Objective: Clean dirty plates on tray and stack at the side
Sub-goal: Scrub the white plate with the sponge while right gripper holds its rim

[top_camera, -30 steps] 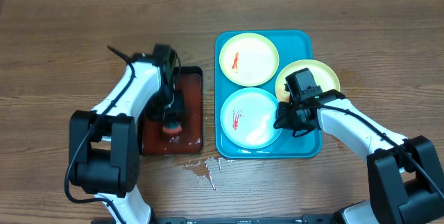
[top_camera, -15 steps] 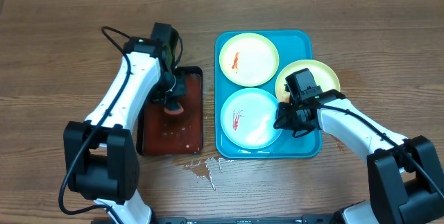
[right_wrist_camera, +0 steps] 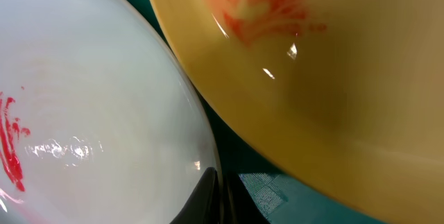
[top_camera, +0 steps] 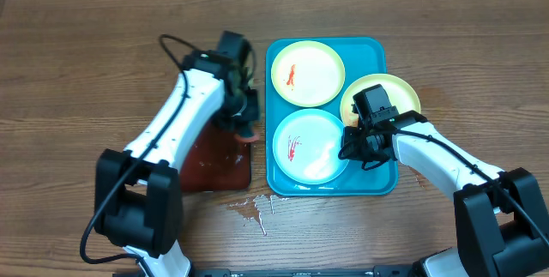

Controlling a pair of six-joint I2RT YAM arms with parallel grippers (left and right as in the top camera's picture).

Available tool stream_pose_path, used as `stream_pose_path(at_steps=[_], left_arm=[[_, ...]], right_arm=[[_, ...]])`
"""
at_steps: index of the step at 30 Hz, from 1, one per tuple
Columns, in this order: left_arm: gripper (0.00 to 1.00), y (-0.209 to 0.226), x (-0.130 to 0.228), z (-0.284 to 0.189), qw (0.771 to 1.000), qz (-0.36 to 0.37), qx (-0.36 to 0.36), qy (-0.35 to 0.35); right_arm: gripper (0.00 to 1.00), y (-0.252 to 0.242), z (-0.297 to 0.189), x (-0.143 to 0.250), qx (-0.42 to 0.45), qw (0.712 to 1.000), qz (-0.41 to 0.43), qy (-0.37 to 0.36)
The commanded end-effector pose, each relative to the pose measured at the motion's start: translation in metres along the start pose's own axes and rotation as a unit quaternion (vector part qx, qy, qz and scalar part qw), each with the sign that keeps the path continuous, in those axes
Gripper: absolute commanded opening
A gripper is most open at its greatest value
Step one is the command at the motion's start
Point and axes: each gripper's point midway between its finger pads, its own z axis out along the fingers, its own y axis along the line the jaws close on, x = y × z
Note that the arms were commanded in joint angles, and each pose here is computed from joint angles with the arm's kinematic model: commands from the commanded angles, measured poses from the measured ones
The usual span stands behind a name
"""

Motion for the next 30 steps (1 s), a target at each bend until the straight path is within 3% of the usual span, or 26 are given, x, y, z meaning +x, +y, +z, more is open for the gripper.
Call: stream_pose_path(at_steps=[1, 8, 16, 21, 25, 30], left_arm=[[0.04, -0.057, 0.000, -0.004, 0.998, 0.025, 0.055, -0.025], [0.04, -0.116, 0.007, 0.023, 0.996, 0.039, 0.065, -0.053], [0.04, -0.100, 0.023, 0.081, 0.998, -0.065, 0.012, 0.012], [0.04, -0.086, 0.028, 0.107, 0.995, -0.090, -0.006, 0.046], [0.04, -0.074, 0.029, 0.111, 0.990, -0.115, -0.008, 0.075], [0.04, -0.037, 0.023, 0.098, 0.987, -0.123, -0.060, 0.080]], right_arm=[[0.04, -0.004, 0.001, 0.000, 0.013, 1.000, 0.000, -0.002], [0.04, -0.003, 0.001, 0.001, 0.008, 1.000, 0.000, 0.001], [0.04, -0.003, 0.001, 0.002, 0.009, 1.000, 0.001, 0.003], [0.04, -0.002, 0.001, 0.002, 0.007, 1.000, 0.001, 0.003], [0.04, -0.002, 0.001, 0.003, 0.006, 1.000, 0.001, 0.004], [0.04, -0.002, 0.001, 0.003, 0.005, 1.000, 0.000, 0.004]])
